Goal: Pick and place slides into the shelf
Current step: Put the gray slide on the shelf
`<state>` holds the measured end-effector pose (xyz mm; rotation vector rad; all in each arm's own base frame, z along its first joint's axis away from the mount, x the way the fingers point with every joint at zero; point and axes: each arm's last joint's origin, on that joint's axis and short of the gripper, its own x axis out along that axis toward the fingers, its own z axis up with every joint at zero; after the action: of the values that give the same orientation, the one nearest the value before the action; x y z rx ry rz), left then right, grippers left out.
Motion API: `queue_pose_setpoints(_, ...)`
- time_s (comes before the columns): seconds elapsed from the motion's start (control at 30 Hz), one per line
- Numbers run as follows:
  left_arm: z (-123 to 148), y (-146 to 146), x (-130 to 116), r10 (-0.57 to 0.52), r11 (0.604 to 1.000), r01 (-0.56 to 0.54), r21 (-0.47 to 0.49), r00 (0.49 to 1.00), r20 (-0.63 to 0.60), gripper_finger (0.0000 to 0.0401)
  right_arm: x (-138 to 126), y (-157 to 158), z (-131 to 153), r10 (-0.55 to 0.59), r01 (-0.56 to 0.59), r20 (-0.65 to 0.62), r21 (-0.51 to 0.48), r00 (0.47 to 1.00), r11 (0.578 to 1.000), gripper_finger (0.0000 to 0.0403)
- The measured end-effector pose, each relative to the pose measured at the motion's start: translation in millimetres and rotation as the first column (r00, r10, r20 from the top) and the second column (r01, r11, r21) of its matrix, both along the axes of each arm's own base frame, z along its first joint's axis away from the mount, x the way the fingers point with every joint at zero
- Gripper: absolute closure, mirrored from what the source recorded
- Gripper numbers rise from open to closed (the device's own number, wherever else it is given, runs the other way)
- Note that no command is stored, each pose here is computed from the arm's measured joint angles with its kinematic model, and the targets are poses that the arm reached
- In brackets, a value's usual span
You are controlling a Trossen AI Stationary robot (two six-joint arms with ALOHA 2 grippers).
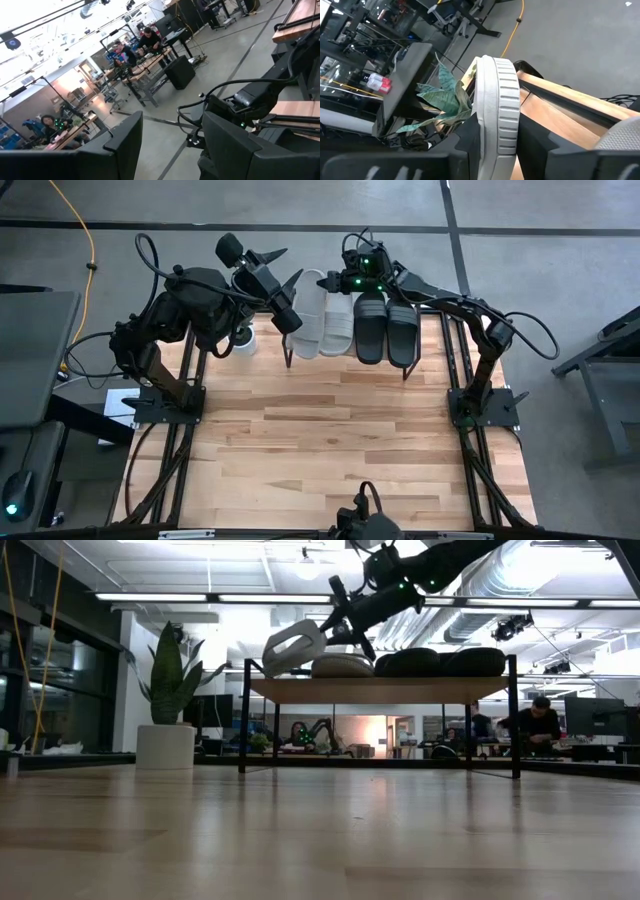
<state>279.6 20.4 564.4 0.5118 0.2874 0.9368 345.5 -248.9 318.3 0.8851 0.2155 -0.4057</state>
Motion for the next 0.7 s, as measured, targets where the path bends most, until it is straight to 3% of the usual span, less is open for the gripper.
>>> queue_pose_setpoints(0.43,0,0,0,0.000,1.000,0.000,0.000,1.000,0.000,0.0208,1,0,-1,-0.002,0.001,0.017,0.049,1.000,0.999,0.0248)
queue_pose_setpoints(0.7,0,0,0,-0.001,1.000,0.001,-0.001,1.000,0.001,0.0208,13,-3,-19,0.072,-0.081,0.053,0.185,0.996,0.979,0.0228)
